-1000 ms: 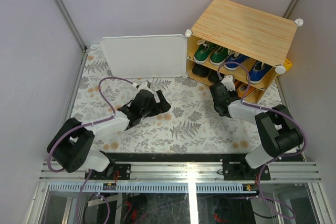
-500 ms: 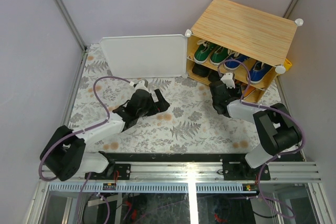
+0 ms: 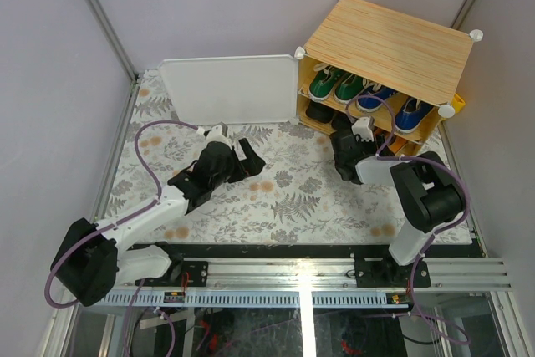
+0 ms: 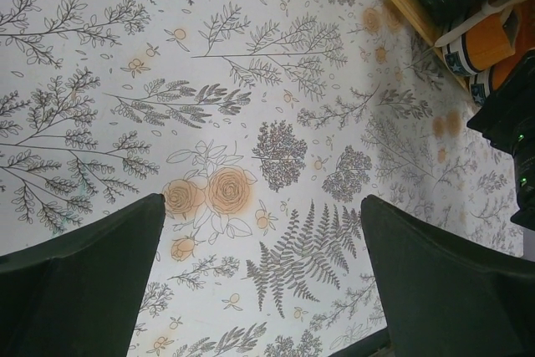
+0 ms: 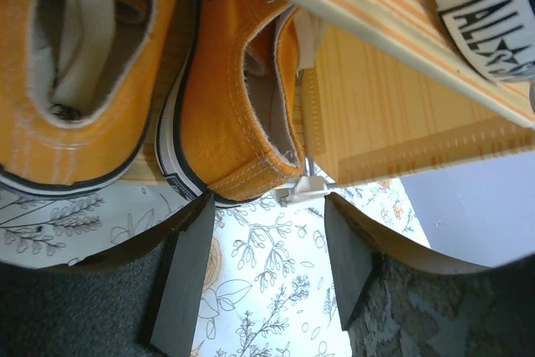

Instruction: Place and organize the shoes in the shoe cabinet

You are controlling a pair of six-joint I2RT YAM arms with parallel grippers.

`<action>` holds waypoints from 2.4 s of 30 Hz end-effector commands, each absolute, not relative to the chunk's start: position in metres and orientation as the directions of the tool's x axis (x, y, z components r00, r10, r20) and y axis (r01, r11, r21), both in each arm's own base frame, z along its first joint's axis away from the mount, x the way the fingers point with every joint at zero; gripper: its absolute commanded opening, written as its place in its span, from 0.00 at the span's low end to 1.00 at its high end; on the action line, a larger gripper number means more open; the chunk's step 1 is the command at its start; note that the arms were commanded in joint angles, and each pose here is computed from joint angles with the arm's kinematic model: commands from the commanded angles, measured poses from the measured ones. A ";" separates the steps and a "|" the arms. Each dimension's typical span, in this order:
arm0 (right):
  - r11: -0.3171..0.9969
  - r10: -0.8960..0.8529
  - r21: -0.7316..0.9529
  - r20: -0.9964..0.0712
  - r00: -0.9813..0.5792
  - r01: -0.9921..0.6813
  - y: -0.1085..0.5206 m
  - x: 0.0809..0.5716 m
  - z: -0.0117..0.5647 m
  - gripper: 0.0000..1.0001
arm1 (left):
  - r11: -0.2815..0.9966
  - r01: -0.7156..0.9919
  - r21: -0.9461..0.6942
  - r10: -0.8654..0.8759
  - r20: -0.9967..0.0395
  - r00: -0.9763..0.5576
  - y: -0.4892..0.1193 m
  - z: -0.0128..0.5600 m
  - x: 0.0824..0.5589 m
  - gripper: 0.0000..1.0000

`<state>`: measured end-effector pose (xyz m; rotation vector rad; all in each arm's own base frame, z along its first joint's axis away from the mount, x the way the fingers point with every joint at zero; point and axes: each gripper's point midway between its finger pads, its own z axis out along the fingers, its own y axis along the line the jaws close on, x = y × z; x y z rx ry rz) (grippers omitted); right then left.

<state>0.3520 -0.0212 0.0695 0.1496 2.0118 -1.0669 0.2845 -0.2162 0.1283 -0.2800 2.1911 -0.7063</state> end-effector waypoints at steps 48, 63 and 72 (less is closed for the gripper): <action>0.950 -0.041 0.144 -0.822 -0.569 -0.276 0.091 0.164 0.284 0.82 | 0.921 -0.128 -0.368 -0.385 -0.911 -0.147 -0.098 0.387 0.596 1.00; 0.956 -0.023 0.139 -0.842 -0.538 -0.259 0.073 0.148 0.301 0.85 | 0.916 -0.046 -0.398 -0.347 -0.731 -0.587 -0.142 0.298 0.477 1.00; 0.959 0.028 0.151 -0.894 -0.446 -0.241 0.060 0.145 0.336 0.85 | 0.816 0.259 -0.518 -0.202 -0.674 -0.710 -0.227 0.303 0.319 1.00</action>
